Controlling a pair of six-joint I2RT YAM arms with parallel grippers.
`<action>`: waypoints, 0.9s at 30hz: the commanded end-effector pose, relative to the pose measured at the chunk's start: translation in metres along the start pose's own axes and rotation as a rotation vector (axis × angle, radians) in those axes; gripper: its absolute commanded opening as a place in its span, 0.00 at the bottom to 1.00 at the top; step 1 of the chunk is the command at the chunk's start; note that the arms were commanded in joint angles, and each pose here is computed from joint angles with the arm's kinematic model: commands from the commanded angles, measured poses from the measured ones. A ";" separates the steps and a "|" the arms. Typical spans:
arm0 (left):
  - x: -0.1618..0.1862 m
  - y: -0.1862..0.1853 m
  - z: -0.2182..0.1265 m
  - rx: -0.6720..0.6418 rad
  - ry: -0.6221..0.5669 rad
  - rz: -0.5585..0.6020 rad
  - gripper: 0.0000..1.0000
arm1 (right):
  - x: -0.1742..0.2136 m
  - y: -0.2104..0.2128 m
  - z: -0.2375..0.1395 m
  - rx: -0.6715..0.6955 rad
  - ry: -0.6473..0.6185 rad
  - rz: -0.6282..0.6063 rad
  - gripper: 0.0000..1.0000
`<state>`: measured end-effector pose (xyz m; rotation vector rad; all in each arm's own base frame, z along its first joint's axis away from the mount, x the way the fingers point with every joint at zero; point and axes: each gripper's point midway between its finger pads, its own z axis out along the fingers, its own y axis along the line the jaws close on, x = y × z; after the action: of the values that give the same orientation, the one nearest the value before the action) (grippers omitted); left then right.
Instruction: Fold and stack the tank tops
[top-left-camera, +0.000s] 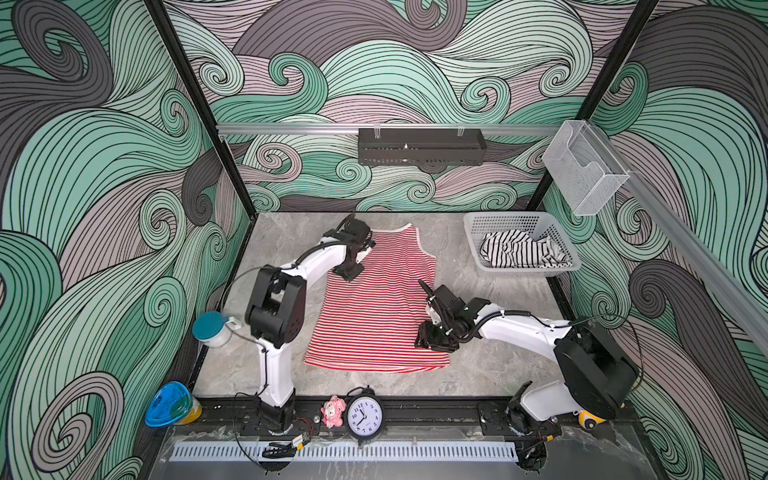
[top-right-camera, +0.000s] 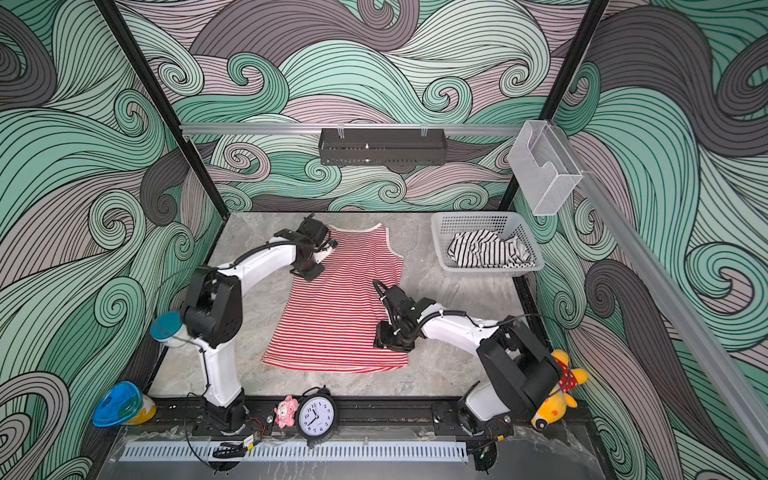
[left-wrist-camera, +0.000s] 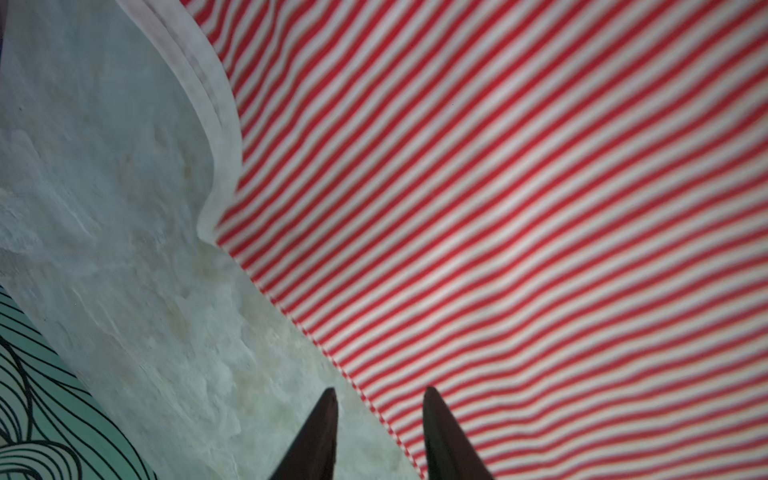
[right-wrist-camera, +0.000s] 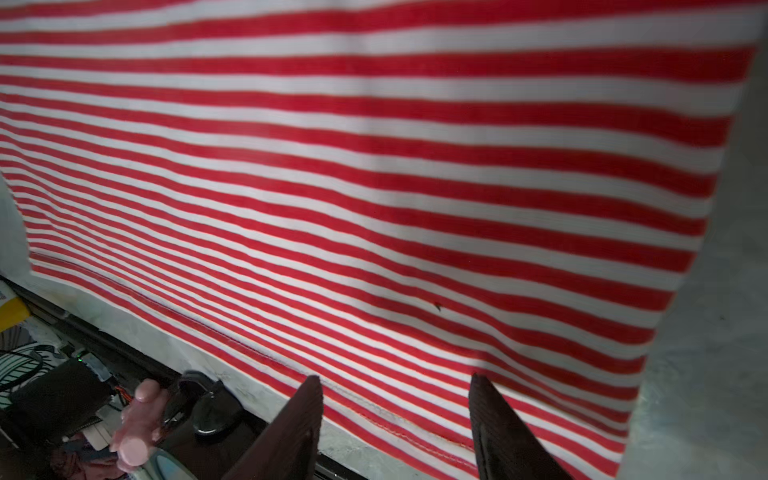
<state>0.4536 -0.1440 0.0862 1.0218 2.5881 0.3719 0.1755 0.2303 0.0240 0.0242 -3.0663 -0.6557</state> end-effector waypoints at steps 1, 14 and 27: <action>-0.043 0.029 0.024 -0.011 -0.060 -0.038 0.37 | 0.000 0.008 0.003 -0.044 -0.032 0.058 0.60; -0.077 0.064 0.101 -0.101 -0.045 0.020 0.38 | 0.009 -0.017 0.021 0.037 -0.018 0.101 0.79; 0.029 0.117 0.118 -0.109 0.180 -0.112 0.38 | -0.013 -0.056 0.007 0.173 0.044 0.061 0.79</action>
<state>0.5814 -0.0628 0.0297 0.8626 2.5997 0.5544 0.2034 0.2282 0.0250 -0.0586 -3.0922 -0.6941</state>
